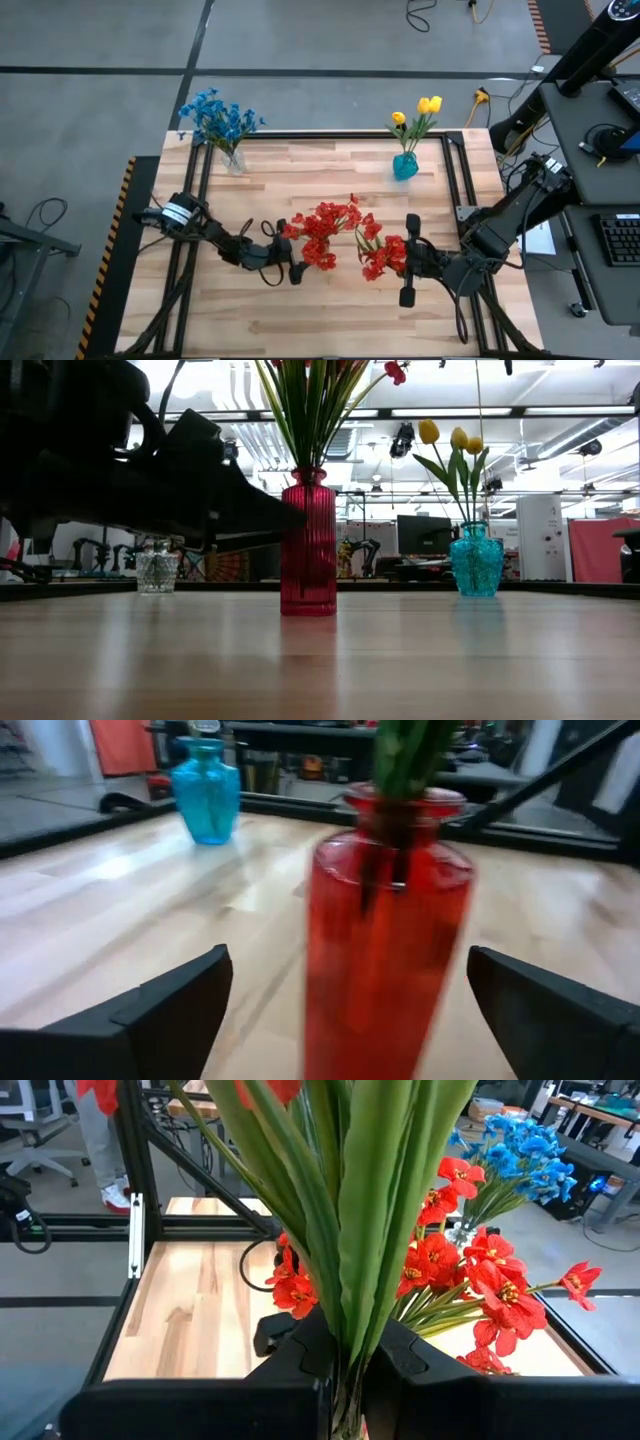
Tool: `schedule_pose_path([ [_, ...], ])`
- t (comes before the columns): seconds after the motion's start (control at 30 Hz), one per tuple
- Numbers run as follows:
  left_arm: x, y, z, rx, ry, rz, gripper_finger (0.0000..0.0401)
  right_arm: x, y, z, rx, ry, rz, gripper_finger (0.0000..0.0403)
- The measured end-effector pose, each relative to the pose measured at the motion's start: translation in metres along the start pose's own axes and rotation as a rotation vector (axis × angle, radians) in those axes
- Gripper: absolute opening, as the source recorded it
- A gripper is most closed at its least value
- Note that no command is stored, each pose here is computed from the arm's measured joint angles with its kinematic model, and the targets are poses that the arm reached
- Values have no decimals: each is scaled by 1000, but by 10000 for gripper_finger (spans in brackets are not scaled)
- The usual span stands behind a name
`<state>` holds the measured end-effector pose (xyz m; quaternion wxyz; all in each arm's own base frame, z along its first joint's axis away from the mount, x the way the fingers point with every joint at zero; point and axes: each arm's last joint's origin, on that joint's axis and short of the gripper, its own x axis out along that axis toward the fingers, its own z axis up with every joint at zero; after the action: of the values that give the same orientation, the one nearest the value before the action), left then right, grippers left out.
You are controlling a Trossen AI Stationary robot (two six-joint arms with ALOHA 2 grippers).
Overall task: Sort flowers into vase by color
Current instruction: Put the red flowers into the red vase
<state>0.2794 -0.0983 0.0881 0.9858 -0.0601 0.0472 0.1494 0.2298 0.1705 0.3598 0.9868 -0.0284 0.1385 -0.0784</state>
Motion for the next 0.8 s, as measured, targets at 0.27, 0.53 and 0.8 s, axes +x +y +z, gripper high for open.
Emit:
schedule_pose_path([
  [0.27, 3, -1, -2, 61, 28, -5, 362, 0, 0, 0, -2, 1, 0, 18],
  [0.53, 16, -6, -8, 96, 26, -19, 362, 0, 0, 0, -11, 2, -1, 18],
  [0.8, 21, -3, -20, 34, -52, -18, 362, 0, 0, 0, -5, 2, -1, 18],
])
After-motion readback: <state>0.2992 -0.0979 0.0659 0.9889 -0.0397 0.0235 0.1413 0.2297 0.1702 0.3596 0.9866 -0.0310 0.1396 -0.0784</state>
